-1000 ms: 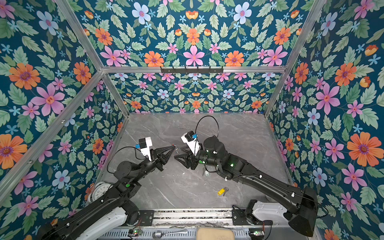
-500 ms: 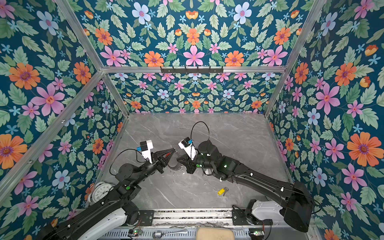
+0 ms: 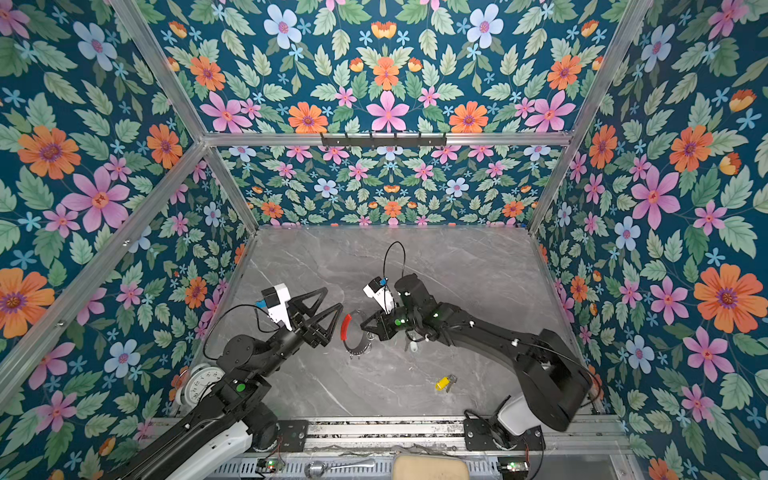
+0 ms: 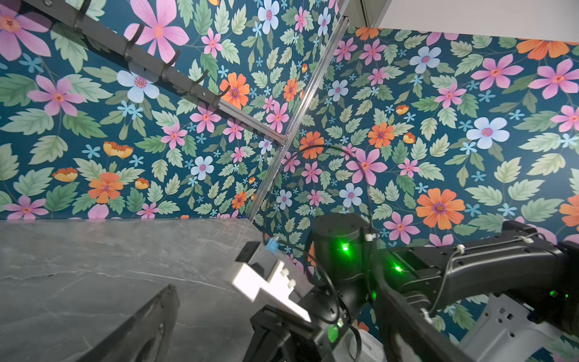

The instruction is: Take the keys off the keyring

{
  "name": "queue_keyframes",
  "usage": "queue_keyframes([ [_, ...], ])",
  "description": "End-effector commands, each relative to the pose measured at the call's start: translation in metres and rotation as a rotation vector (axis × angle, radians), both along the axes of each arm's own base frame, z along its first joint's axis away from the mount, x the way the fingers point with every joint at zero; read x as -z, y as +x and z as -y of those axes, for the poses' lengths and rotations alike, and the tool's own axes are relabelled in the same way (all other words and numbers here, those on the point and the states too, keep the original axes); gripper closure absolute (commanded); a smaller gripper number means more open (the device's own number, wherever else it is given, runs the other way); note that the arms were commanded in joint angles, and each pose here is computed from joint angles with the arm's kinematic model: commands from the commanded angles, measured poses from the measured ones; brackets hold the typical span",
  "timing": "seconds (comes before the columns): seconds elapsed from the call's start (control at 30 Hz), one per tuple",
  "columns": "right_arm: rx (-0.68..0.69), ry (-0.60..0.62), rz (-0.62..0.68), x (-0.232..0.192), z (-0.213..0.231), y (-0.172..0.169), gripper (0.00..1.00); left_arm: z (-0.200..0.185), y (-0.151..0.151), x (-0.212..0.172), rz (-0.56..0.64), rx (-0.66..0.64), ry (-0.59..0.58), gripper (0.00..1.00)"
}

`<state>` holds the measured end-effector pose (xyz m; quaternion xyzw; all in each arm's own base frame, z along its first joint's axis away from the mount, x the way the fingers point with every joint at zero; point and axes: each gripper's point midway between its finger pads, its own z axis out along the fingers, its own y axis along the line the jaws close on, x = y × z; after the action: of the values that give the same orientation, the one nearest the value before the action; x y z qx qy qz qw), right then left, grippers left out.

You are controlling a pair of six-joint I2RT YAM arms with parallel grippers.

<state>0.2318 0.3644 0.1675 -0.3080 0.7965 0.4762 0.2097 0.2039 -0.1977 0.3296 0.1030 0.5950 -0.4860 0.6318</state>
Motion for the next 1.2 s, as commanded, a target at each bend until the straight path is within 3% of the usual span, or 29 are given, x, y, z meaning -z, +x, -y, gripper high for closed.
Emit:
queue_keyframes([
  [0.0, -0.080, 0.008, -0.117, 0.015, -0.010, -0.005, 1.00, -0.006, 0.001, 0.001, 0.016, -0.040, 0.013, 0.00],
  [0.17, -0.034, -0.127, -0.181, 0.065, -0.011, 0.013, 1.00, -0.007, 0.001, 0.006, 0.008, -0.042, 0.025, 0.00],
  [0.27, 0.003, -0.206, -0.203, 0.091, -0.009, 0.022, 0.90, -0.006, 0.002, 0.011, -0.005, -0.038, 0.030, 0.00],
  [0.4, 0.063, -0.260, -0.177, 0.104, -0.004, 0.033, 0.64, -0.005, 0.003, 0.014, -0.018, -0.036, 0.027, 0.00],
  [0.53, 0.118, -0.291, -0.126, 0.101, 0.003, 0.043, 0.48, -0.007, 0.005, 0.018, -0.034, -0.055, 0.037, 0.00],
  [0.63, 0.166, -0.312, -0.078, 0.095, 0.011, 0.050, 0.26, -0.010, 0.007, 0.021, -0.030, -0.077, 0.047, 0.00],
  [0.7, 0.206, -0.317, -0.036, 0.085, 0.018, 0.054, 0.18, -0.011, 0.008, 0.021, -0.031, -0.089, 0.055, 0.00],
  [0.9, 0.372, -0.261, 0.166, 0.023, 0.050, 0.064, 0.16, -0.019, 0.028, 0.024, -0.092, -0.189, 0.048, 0.00],
  [1.03, 0.472, -0.221, 0.268, -0.015, 0.074, 0.064, 0.16, -0.038, 0.061, 0.045, -0.187, -0.402, 0.113, 0.00],
  [1.17, 0.614, -0.206, 0.354, -0.043, 0.104, 0.068, 0.11, -0.053, 0.083, 0.052, -0.163, -0.535, 0.158, 0.00],
])
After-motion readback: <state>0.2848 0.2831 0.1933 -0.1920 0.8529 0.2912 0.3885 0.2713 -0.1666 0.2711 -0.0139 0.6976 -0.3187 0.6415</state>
